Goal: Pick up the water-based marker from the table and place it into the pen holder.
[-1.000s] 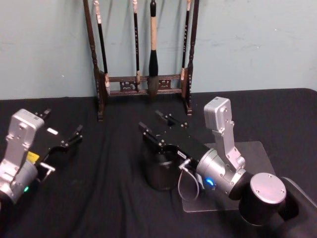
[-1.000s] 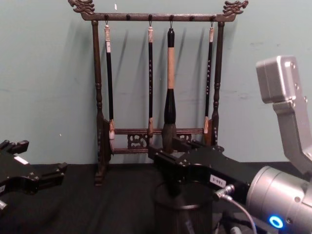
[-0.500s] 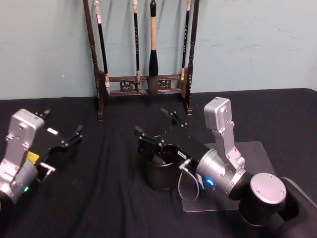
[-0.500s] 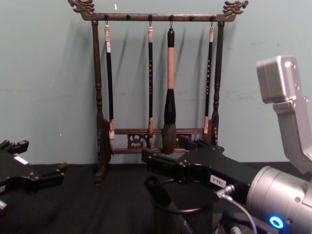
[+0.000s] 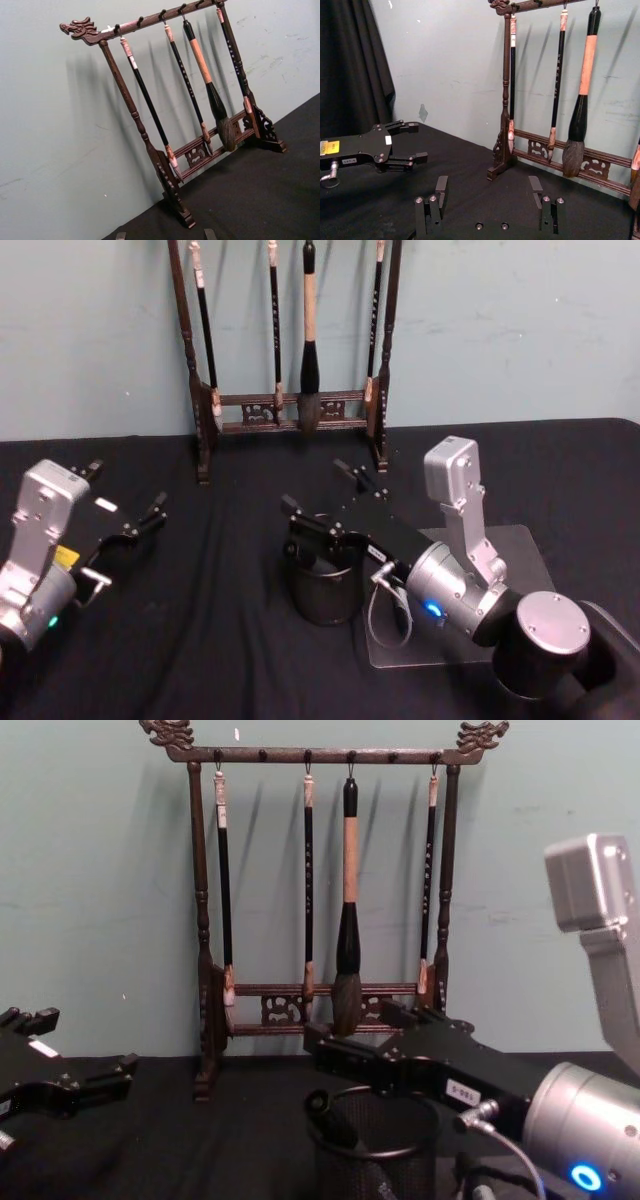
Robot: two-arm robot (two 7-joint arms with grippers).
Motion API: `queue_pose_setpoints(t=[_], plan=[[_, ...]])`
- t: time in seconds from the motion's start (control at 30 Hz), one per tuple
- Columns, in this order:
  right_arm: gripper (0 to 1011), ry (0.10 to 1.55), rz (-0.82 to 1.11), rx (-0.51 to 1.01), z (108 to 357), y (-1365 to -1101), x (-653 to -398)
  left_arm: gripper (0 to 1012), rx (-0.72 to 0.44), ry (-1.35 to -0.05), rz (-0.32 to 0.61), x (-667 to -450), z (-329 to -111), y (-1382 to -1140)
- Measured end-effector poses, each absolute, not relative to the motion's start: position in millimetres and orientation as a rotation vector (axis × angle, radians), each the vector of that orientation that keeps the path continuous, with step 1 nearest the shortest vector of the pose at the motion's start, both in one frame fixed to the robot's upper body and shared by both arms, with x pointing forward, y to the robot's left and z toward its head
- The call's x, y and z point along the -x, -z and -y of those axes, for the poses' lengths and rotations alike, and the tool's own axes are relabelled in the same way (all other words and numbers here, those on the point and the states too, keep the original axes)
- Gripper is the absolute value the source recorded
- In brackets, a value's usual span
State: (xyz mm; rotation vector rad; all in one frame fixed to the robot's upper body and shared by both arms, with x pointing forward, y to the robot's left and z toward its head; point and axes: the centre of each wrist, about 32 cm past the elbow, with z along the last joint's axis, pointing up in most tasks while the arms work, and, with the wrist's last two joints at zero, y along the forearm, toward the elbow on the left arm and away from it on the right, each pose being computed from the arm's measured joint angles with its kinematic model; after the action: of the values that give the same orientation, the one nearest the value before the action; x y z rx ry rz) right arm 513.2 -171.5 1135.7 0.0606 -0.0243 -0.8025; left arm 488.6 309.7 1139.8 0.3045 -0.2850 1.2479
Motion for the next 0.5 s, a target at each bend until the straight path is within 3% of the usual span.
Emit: queue_pose_setpoints(t=[0.5], plan=[[1002,0.851,0.011,-0.039,188.8,-1148.0,-490.3,1009,-0.305,-1.248,0.285,-488.6,-309.7,-1139.7]])
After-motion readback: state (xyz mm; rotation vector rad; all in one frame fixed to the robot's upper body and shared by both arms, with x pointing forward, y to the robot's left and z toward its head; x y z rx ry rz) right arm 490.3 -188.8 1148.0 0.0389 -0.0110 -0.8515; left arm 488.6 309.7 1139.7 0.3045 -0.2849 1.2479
